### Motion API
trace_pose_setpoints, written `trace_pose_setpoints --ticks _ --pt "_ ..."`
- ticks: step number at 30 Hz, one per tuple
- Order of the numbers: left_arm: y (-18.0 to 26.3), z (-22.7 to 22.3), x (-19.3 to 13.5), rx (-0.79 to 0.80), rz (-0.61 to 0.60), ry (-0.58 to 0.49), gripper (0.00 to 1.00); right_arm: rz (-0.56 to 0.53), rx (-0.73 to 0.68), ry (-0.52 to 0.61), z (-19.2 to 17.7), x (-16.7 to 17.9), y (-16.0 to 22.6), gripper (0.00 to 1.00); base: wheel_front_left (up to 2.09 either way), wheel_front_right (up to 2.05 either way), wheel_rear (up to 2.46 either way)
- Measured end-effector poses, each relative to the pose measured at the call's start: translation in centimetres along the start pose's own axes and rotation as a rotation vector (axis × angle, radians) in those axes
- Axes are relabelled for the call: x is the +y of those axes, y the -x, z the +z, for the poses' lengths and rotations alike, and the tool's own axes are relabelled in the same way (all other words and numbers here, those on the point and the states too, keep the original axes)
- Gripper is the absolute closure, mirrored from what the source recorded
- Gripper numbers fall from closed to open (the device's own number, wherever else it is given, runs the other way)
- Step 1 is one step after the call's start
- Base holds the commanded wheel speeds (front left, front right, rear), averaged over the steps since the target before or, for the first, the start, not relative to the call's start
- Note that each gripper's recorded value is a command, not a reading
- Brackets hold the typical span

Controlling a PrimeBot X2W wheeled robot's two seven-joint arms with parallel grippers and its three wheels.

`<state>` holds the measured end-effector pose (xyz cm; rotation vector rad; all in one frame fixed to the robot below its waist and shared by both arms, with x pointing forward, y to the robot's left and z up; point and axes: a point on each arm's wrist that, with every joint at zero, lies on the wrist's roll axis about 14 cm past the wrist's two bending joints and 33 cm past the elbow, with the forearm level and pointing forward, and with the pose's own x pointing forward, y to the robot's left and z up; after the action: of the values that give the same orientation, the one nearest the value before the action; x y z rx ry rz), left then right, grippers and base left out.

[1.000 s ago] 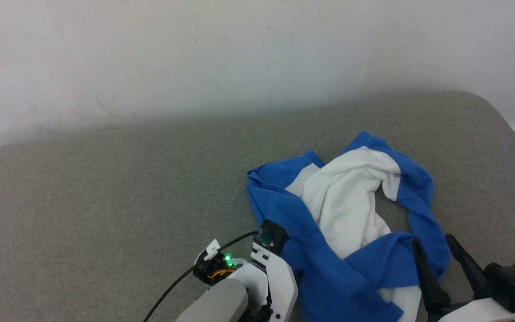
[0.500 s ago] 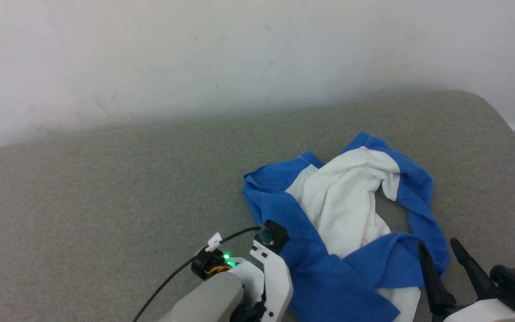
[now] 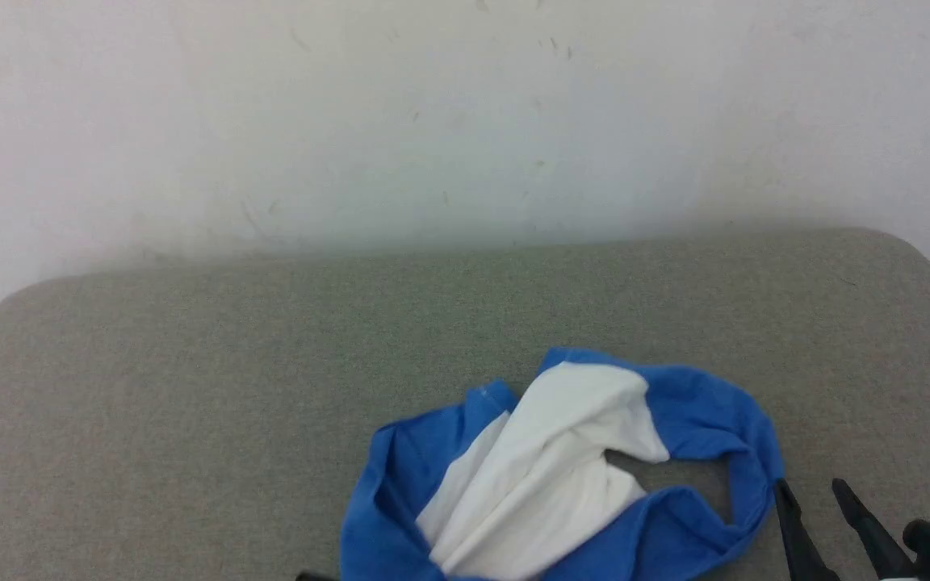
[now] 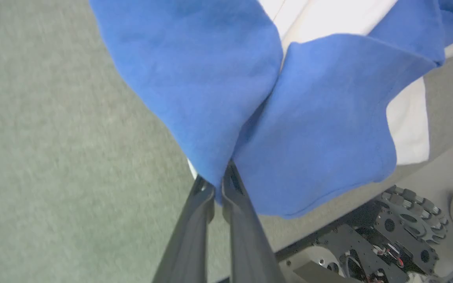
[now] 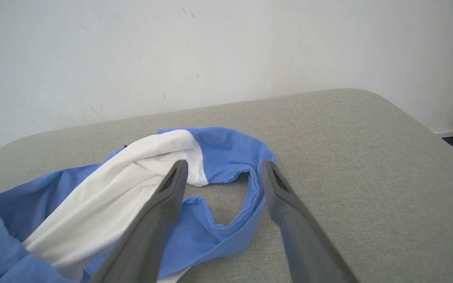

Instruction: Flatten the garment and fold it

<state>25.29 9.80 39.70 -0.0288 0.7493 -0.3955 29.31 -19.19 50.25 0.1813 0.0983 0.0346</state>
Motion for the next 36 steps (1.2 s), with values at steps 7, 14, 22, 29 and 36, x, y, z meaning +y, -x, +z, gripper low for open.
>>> trace_pose_setpoints --ticks 7,14,22,29,36 --pt "4.1 -7.0 -0.7 0.127 0.069 0.253 1.00 0.023 -0.001 0.011 0.2 0.6 0.1 0.00 0.00 0.00 0.00" --pt "5.1 -1.4 0.9 -0.189 0.144 0.272 0.00 0.040 -0.005 0.026 0.5 1.0 0.4 0.00 0.00 0.00 0.00" --pt "9.2 10.5 5.6 -0.735 0.300 0.104 0.00 0.026 0.107 0.019 -1.5 0.4 0.2 0.00 0.00 0.00 0.00" --pt "9.8 12.6 8.2 -0.859 0.401 0.007 0.00 0.055 0.305 0.017 -4.7 0.1 -2.1 0.00 0.00 0.00 0.00" --pt "9.1 11.9 9.5 -0.843 0.444 0.046 0.00 0.089 0.690 0.023 -11.6 -0.1 -2.9 0.00 0.00 0.00 0.00"
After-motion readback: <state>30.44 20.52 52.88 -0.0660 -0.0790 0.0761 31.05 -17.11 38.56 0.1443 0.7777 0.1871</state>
